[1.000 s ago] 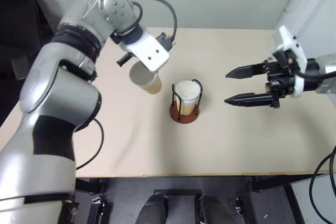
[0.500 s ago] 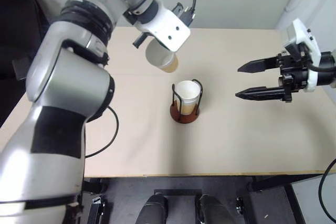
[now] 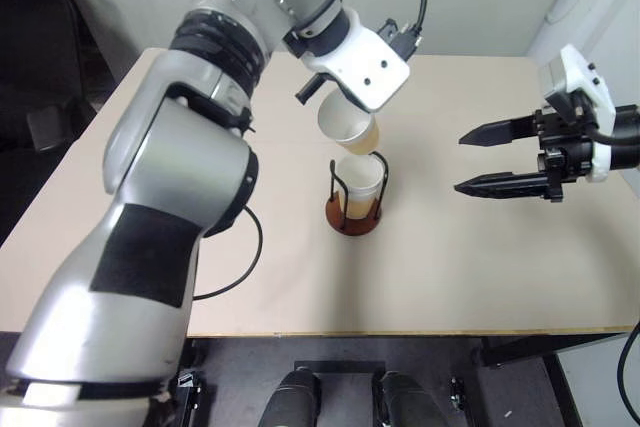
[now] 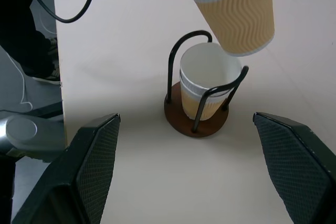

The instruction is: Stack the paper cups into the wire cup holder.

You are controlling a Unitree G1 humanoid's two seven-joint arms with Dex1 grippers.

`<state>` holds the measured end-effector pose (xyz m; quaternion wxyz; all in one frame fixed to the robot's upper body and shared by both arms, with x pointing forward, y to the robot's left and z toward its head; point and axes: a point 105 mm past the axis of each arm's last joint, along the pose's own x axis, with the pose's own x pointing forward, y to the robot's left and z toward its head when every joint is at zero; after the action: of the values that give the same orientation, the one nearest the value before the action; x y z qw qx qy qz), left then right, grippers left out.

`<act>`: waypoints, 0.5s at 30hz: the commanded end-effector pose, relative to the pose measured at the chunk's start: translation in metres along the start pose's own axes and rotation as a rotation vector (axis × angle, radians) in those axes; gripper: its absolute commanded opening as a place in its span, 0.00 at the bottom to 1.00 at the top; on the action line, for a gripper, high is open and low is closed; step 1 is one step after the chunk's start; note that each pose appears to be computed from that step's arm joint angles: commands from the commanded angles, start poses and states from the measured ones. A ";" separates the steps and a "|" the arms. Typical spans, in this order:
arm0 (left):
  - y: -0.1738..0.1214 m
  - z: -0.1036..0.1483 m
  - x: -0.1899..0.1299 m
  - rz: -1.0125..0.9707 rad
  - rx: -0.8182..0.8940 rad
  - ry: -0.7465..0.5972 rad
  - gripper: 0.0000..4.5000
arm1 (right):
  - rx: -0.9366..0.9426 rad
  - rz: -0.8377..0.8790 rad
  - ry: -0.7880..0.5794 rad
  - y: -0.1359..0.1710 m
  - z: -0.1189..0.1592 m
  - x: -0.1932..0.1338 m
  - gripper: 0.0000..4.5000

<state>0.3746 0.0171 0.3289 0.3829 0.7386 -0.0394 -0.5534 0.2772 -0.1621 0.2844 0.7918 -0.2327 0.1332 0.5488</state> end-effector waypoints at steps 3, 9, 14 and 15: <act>0.003 0.007 -0.005 0.002 0.030 -0.030 0.00 | -0.047 -0.036 -0.016 0.003 0.011 -0.011 0.92; -0.006 0.008 -0.002 -0.053 0.035 -0.064 0.00 | -0.045 -0.036 -0.008 0.004 0.010 -0.012 0.92; -0.011 0.010 0.003 -0.077 0.031 -0.092 0.00 | -0.047 -0.032 -0.005 0.005 0.010 -0.012 0.92; -0.011 0.010 0.004 -0.079 0.031 -0.094 0.00 | -0.046 -0.032 -0.004 0.005 0.010 -0.012 0.92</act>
<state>0.3697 0.0229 0.3108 0.3586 0.7182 -0.0181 -0.5960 0.2728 -0.1640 0.2854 0.7936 -0.2370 0.1345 0.5440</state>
